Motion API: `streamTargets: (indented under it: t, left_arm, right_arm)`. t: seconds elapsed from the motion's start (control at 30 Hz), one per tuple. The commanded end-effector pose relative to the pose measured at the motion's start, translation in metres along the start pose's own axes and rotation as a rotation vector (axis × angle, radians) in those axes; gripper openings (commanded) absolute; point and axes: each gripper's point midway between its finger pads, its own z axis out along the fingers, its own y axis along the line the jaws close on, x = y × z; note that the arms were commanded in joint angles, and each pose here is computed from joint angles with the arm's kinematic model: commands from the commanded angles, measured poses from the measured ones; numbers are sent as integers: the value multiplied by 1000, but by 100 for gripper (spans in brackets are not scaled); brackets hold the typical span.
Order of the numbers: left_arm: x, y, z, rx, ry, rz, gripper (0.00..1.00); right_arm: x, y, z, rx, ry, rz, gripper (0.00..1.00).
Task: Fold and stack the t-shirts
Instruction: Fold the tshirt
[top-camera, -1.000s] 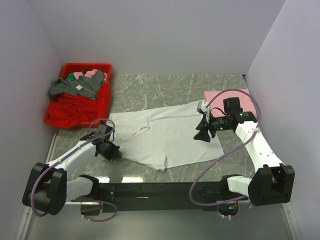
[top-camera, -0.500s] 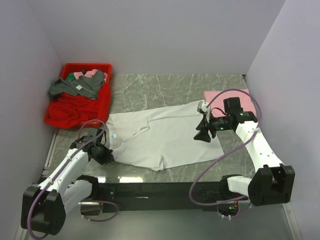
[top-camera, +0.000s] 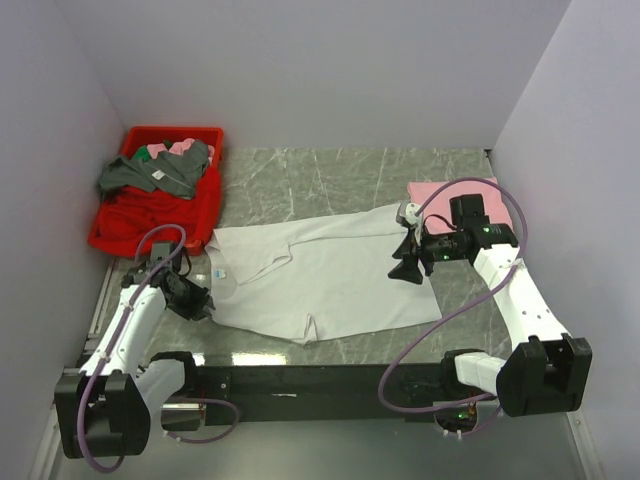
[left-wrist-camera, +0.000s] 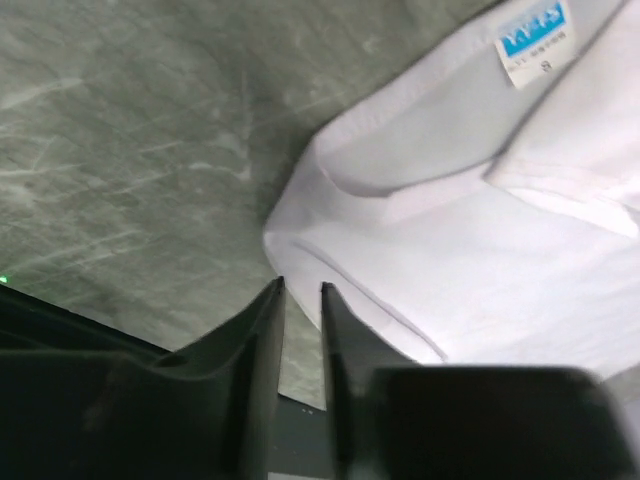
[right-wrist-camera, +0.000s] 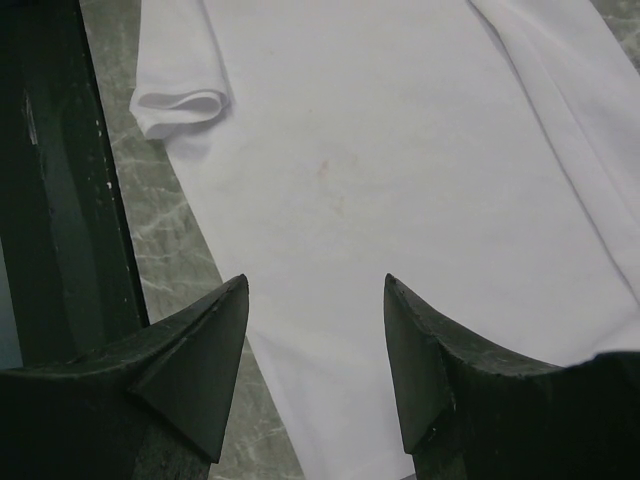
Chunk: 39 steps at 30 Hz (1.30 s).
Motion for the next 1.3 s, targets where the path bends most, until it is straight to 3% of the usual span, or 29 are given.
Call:
streamTargets:
  t: [0.0,0.2,0.23,0.37,0.47,0.53,0.7,0.8,1.0,1.27]
  left_arm:
    - [5,-9,-12,45,55,91,28]
    - [32,-24,-20,198,184,256,39]
    - [43,-38,-26,303,232,292,39]
    - [89,-57,-32,456,380,380,41]
    - [131,-68,-45,463,454,417,42]
    - [152,-80,-53,479,457,367,42]
    - [159,-95,-49,464,373,116,43]
    - [169,-95,-45,413,373,59,42]
    - [202,-95,-29,305,413,77,41]
    - [205,-86,-14,226,393,68,39]
  right_arm:
    - [-21,1,-10,12,-49,-63,63]
    - [-20,1,-9,5,-49,-60,63]
    - [-20,1,-9,4,-47,-60,63]
    - [-17,1,-7,-9,-38,-46,63]
    - [-17,-2,-6,-1,-42,-42,63]
    - [-17,-3,-6,-2,-40,-39,63]
    - [-15,-3,-5,1,-34,-32,63]
    - [-14,-3,-5,0,-32,-31,63]
    - [-15,-3,-5,-10,-32,-29,63]
    - [-13,-2,-4,-8,-30,-30,63]
